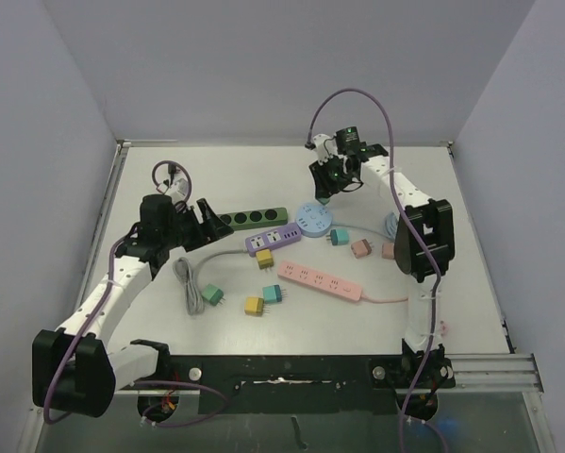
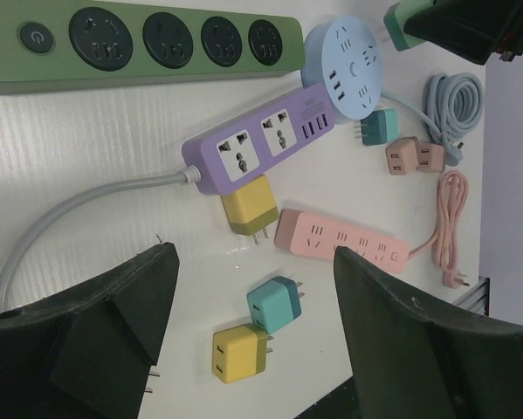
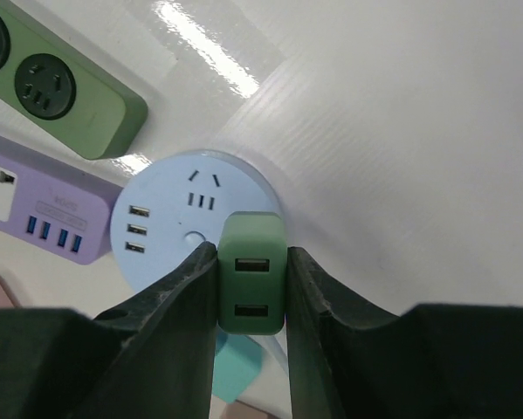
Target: Insert the plug
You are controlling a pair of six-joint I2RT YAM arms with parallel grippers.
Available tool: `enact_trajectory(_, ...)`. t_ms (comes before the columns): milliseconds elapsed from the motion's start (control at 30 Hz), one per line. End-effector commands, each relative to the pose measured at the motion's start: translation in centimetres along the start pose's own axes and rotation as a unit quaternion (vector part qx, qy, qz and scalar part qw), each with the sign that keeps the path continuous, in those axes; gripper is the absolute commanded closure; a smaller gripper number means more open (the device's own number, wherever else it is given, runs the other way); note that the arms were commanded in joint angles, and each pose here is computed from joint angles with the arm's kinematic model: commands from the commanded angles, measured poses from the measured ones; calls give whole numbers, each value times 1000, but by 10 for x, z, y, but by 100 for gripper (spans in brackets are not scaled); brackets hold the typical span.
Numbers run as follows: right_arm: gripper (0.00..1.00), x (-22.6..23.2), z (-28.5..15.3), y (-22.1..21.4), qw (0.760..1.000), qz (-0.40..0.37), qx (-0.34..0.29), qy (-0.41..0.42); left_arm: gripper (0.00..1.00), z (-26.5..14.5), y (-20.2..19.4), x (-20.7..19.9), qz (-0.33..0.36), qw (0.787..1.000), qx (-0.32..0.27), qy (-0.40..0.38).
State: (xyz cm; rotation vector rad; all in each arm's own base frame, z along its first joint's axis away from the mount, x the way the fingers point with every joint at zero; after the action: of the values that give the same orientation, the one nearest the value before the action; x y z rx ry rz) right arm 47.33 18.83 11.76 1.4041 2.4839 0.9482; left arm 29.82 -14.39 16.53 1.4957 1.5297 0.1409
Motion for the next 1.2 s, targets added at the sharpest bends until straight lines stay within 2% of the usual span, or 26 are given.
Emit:
enact_trajectory(0,100,20,-1,35,998,19,-64,16,29,0,19,-9,20,999,-25,-19)
enact_trajectory(133,100,28,9,41,997,23,-60,31,30,2,18,-7,21,999,-26,-15)
enact_trajectory(300,100,30,16,31,991,-74,-47,96,30,1,19,-5,31,999,-28,-12)
enact_trajectory(433,100,36,2,23,969,-161,-33,186,30,1,18,-4,37,999,-27,-8)
enact_trajectory(633,100,35,-1,5,933,-269,-14,237,30,4,13,-5,31,999,-18,-19)
enact_trajectory(800,100,44,2,8,910,-319,-36,262,30,8,11,-5,30,999,-13,-26)
enact_trajectory(867,100,43,4,15,916,-311,-42,250,30,10,10,-5,28,999,-8,-27)
enact_trajectory(967,100,34,7,25,947,-243,-38,208,31,11,8,-3,28,999,-4,-26)
enact_trajectory(1067,100,11,10,29,990,-103,-30,90,32,11,6,-1,25,999,-3,-22)
enact_trajectory(1167,100,0,8,23,999,6,-39,4,32,12,5,-1,22,999,-4,-23)
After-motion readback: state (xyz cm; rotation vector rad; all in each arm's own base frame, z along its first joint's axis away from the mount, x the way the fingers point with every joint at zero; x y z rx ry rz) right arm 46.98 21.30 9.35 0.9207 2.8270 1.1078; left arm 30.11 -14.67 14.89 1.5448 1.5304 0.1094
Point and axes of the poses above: each gripper's point midway between its finger pads, its own z axis out along the fingers, its own x axis along the line the jaws close on, y = z × x, the point moved 1 cm from there along -z, back along the fingers, and after that the axes turned 12 degrees about z, right-handed, at the moved point
